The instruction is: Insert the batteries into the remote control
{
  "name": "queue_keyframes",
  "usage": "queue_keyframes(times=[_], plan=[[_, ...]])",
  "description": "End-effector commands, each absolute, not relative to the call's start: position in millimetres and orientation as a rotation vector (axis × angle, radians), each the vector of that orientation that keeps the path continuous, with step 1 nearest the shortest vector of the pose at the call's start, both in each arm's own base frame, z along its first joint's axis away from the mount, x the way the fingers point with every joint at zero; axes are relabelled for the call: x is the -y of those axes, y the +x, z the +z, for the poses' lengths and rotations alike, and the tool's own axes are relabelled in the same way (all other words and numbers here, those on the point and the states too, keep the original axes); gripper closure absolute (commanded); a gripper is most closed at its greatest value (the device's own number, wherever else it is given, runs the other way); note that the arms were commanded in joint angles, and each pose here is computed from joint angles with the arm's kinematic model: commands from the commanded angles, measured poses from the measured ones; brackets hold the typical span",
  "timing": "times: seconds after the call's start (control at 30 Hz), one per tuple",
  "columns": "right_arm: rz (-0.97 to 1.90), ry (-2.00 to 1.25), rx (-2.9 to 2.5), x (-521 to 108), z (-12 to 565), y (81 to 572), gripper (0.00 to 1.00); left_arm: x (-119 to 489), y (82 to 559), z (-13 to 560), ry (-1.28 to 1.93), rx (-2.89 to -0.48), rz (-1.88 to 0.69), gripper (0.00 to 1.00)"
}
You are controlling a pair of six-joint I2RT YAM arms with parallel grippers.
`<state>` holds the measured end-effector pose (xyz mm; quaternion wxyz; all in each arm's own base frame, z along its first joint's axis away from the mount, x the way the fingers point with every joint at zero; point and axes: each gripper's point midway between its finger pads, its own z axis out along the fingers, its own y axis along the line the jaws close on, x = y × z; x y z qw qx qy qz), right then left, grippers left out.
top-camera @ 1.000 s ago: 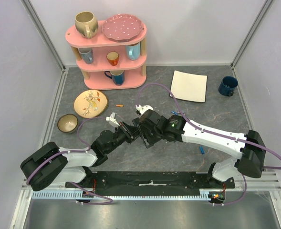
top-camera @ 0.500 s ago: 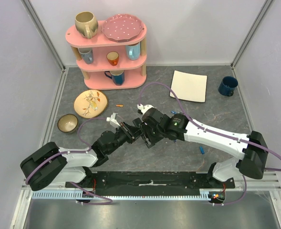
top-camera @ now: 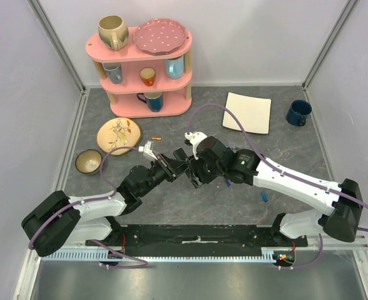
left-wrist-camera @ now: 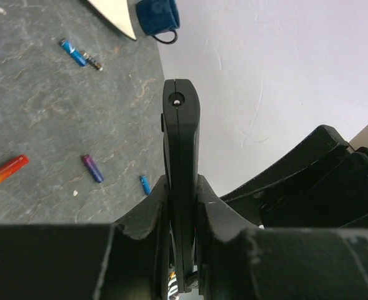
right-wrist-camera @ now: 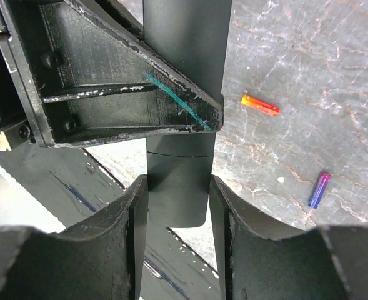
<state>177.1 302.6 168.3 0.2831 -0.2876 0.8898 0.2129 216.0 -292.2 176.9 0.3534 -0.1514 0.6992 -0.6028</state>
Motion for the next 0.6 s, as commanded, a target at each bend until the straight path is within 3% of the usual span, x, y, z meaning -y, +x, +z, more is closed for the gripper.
queue_keyframes(times=[0.0,0.43,0.57], plan=[[0.607,-0.864,-2.306,-299,185,172,0.52,296,228,213,-0.304,-1.704,-1.574,0.98],[0.747,-1.001,-2.228,-296,202,146,0.39,293,248,201,-0.320,-1.752,-1.474,0.98],[0.618,-0.835,-2.147,-272,226,168,0.38,286,258,188,-0.296,-1.834,-1.356,0.98]])
